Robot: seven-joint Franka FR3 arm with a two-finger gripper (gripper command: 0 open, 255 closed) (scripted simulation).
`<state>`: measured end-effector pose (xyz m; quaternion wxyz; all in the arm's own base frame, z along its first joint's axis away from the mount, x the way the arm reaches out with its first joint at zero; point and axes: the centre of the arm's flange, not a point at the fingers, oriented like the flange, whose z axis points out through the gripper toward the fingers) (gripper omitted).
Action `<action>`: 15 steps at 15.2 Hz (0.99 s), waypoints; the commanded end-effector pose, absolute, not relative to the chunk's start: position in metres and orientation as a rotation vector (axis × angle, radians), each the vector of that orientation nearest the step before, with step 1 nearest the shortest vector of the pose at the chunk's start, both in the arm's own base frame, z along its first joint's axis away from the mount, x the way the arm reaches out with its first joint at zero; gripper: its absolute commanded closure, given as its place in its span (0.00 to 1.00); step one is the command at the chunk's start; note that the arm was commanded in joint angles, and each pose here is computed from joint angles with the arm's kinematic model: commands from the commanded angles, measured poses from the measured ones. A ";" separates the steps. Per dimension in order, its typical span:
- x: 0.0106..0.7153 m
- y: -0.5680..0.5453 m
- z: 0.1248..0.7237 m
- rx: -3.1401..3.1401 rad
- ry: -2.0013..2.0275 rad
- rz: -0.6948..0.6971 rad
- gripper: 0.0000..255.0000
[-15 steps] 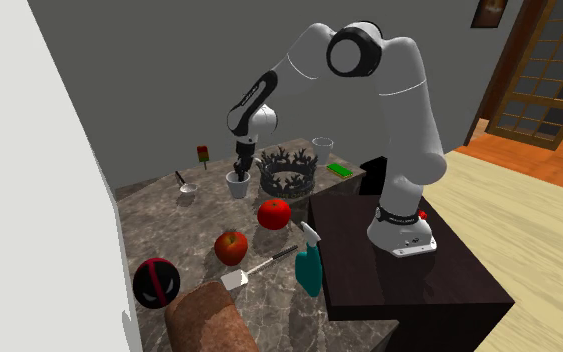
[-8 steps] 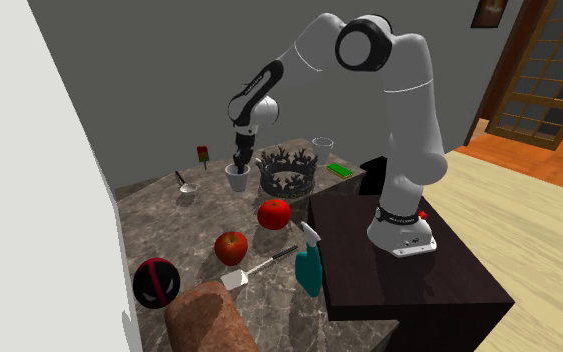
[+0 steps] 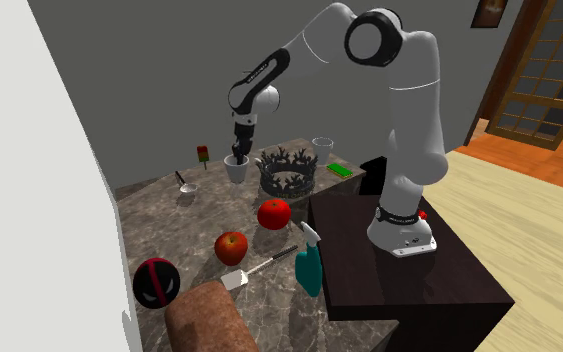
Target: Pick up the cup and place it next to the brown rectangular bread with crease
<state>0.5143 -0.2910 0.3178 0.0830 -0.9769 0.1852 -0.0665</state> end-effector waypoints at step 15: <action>0.467 -0.113 0.329 -2.917 0.553 -0.198 1.00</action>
